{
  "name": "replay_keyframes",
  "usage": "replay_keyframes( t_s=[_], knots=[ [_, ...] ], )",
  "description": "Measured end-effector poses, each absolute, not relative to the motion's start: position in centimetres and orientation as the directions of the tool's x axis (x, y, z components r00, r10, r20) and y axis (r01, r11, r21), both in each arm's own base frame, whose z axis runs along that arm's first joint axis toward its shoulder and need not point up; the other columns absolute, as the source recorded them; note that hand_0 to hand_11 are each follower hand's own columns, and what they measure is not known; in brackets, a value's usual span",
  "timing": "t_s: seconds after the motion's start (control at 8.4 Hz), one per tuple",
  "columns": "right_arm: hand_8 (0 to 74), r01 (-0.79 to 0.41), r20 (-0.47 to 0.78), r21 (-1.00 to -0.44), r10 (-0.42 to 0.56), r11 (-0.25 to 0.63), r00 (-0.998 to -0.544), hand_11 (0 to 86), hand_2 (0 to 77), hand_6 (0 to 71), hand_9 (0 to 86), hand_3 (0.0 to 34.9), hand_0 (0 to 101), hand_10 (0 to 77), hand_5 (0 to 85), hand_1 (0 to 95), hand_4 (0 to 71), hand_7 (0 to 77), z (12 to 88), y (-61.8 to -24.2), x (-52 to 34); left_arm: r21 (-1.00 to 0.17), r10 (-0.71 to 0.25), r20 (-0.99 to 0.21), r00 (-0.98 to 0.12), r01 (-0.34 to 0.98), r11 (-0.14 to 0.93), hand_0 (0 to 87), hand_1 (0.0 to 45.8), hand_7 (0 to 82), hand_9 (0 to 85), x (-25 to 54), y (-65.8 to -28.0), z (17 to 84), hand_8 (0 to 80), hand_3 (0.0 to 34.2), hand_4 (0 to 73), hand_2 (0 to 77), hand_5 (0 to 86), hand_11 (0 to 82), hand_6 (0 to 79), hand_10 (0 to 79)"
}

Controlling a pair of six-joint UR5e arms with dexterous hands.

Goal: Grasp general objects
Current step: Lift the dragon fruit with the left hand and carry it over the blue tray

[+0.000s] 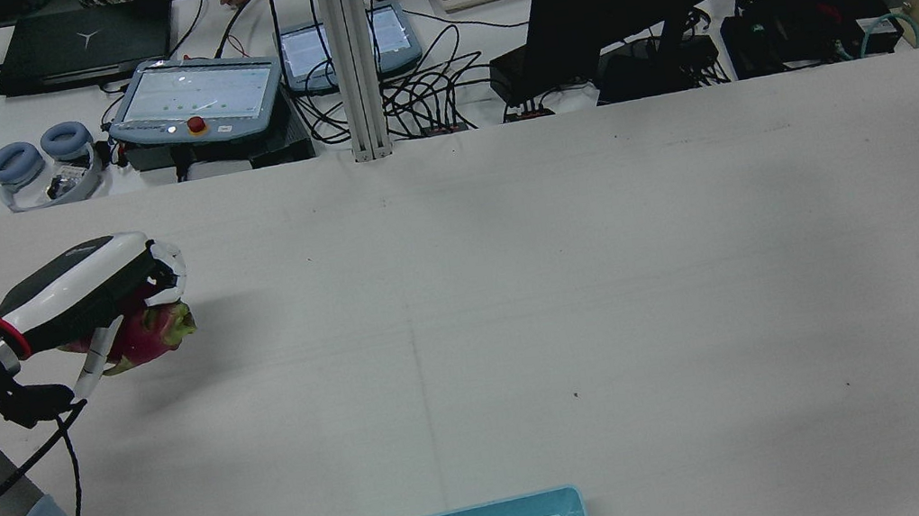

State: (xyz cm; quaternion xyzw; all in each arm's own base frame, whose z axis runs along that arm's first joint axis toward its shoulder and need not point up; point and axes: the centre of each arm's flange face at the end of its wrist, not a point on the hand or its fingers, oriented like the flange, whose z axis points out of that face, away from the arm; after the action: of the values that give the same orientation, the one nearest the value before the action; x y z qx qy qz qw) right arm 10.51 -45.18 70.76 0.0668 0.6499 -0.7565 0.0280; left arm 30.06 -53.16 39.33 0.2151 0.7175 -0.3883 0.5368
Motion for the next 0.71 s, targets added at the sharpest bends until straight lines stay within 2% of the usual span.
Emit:
replay_keyframes(
  t_s=[0.24,0.48,0.71],
  knots=[
    [0.0,0.129,-0.138,-0.980,0.044,-0.154,-0.990,0.5,77.4,0.0,0.5,0.0,0,0.0,0.0,94.9,0.0,0.0,70.8,-45.2,10.5,-0.333,-0.123,-0.914,-0.386,0.543,0.771,80.0,0.0,69.8,38.2,32.3,-52.0,31.8,59.5,0.0,66.0,0.5,69.8,70.4,42.5,16.4],
    [0.0,0.129,-0.137,-0.980,0.044,-0.154,-0.990,0.5,77.4,0.0,0.5,0.0,0,0.0,0.0,94.9,0.0,0.0,70.8,-45.2,10.5,-0.273,-0.121,-0.905,-0.407,0.341,0.899,80.0,0.0,69.8,37.6,35.6,-49.5,24.2,59.5,0.0,66.5,0.5,69.8,70.4,43.1,16.9],
    [0.0,0.129,-0.137,-0.980,0.044,-0.154,-0.990,0.5,77.4,0.0,0.5,0.0,0,0.0,0.0,94.9,0.0,0.0,70.8,-45.2,10.5,-0.249,-0.173,-0.866,-0.469,0.104,0.963,80.2,0.0,69.8,37.6,40.5,-43.1,18.5,60.0,0.0,66.5,0.5,69.8,70.4,43.1,16.9]
  ],
)
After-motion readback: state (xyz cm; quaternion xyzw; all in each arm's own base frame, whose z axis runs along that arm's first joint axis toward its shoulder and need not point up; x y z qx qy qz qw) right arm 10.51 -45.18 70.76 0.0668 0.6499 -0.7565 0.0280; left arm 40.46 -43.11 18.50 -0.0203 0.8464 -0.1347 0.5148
